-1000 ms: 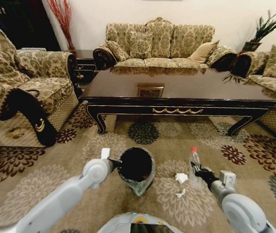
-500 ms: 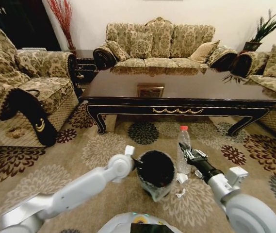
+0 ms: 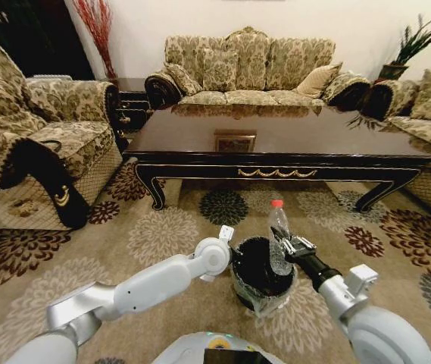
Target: Move to the front of the table and pick up the trash from the floor, then place it into the trash bin.
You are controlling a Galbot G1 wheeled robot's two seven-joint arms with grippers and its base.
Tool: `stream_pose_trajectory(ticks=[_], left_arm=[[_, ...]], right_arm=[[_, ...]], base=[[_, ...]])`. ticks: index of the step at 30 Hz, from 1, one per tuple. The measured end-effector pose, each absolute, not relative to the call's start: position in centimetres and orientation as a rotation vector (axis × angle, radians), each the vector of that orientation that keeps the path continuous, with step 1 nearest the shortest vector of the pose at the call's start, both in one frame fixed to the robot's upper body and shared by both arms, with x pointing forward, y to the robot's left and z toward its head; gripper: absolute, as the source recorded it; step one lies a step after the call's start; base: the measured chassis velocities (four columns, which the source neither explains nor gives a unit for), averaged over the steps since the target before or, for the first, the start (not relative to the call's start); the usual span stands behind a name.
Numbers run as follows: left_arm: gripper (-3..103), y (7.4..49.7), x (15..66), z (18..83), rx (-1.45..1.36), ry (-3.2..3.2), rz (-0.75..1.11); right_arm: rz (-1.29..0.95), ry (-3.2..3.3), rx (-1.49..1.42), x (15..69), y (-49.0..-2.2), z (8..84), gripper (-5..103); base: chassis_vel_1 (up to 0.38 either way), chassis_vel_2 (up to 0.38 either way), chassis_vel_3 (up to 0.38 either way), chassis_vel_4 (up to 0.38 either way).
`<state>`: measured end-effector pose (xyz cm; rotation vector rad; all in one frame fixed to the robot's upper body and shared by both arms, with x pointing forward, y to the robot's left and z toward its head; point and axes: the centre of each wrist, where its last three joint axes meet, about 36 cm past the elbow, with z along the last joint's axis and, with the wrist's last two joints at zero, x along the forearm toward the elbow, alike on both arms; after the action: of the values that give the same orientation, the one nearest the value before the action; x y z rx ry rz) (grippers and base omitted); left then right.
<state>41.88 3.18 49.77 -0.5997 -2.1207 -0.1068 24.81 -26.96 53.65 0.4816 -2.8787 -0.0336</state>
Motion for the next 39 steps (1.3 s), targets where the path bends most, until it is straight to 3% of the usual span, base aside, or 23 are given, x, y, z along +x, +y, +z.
stream_pose_trajectory(ticks=[1, 3, 7, 8, 11, 12, 14, 15, 16, 17, 19, 20, 31, 39], left_arm=[[0, 3.2, 41.9, 49.8, -0.598, -2.122, -0.109], [0, 3.4, 41.9, 49.9, -0.597, -2.124, -0.109], [0, 3.5, 41.9, 50.0, -0.594, -2.127, -0.105], [0, 3.6, 42.0, 50.1, -0.593, -2.128, -0.104], [0, 3.7, 41.9, 50.1, -0.592, -2.128, -0.098], [0, 3.8, 41.9, 50.1, -0.590, -2.125, -0.092], [0, 3.9, 41.8, 50.0, -0.590, -2.123, -0.089], [0, 4.0, 41.7, 50.0, -0.588, -2.122, -0.089], [0, 4.1, 41.7, 49.9, -0.585, -2.122, -0.089], [0, 4.4, 41.7, 49.9, -0.580, -2.122, -0.087], [0, 4.7, 41.7, 49.8, -0.571, -2.123, -0.085], [0, 5.3, 41.7, 49.8, -0.556, -2.126, -0.080], [0, 12.7, 41.4, 48.3, -0.391, -2.137, 0.002], [0, 19.4, 40.3, 47.3, -0.204, -2.163, 0.077]], right_arm=[[-0.024, -2.866, 0.475, 24.5, -26.9, 53.4, 28], [-0.015, -2.862, 0.470, 24.4, -26.9, 53.2, 45], [-0.016, -2.859, 0.465, 24.4, -26.9, 53.2, 51], [-0.017, -2.856, 0.463, 24.3, -26.9, 53.1, 61], [-0.018, -2.850, 0.456, 24.2, -26.9, 53.0, 61], [-0.014, -2.847, 0.450, 24.1, -26.9, 53.0, 72], [-0.001, -2.848, 0.445, 24.1, -26.9, 52.9, 72], [0.017, -2.852, 0.441, 24.0, -26.9, 52.9, 83], [0.032, -2.856, 0.435, 23.9, -26.9, 52.8, 83], [0.033, -2.857, 0.430, 23.9, -26.9, 52.7, 93], [0.029, -2.858, 0.423, 23.9, -26.9, 52.7, 93], [0.022, -2.861, 0.412, 23.9, -26.9, 52.7, 99], [-0.034, -2.882, 0.317, 26.0, -28.5, 52.0, 100], [0.035, -2.833, 0.281, 28.8, -32.6, 47.6, 100]], base=[[0.000, 0.000, 0.000, 0.000], [0.000, 0.000, 0.000, 0.000], [0.000, 0.000, 0.000, 0.000], [0.000, 0.000, 0.000, 0.000], [0.000, 0.000, 0.000, 0.000], [0.000, 0.000, 0.000, 0.000], [0.000, 0.000, 0.000, 0.000], [0.000, 0.000, 0.000, 0.000], [0.000, 0.000, 0.000, 0.000], [0.000, 0.000, 0.000, 0.000], [0.000, 0.000, 0.000, 0.000], [0.000, 0.000, 0.000, 0.000], [0.000, 0.000, 0.000, 0.000], [0.000, 0.000, 0.000, 0.000]])
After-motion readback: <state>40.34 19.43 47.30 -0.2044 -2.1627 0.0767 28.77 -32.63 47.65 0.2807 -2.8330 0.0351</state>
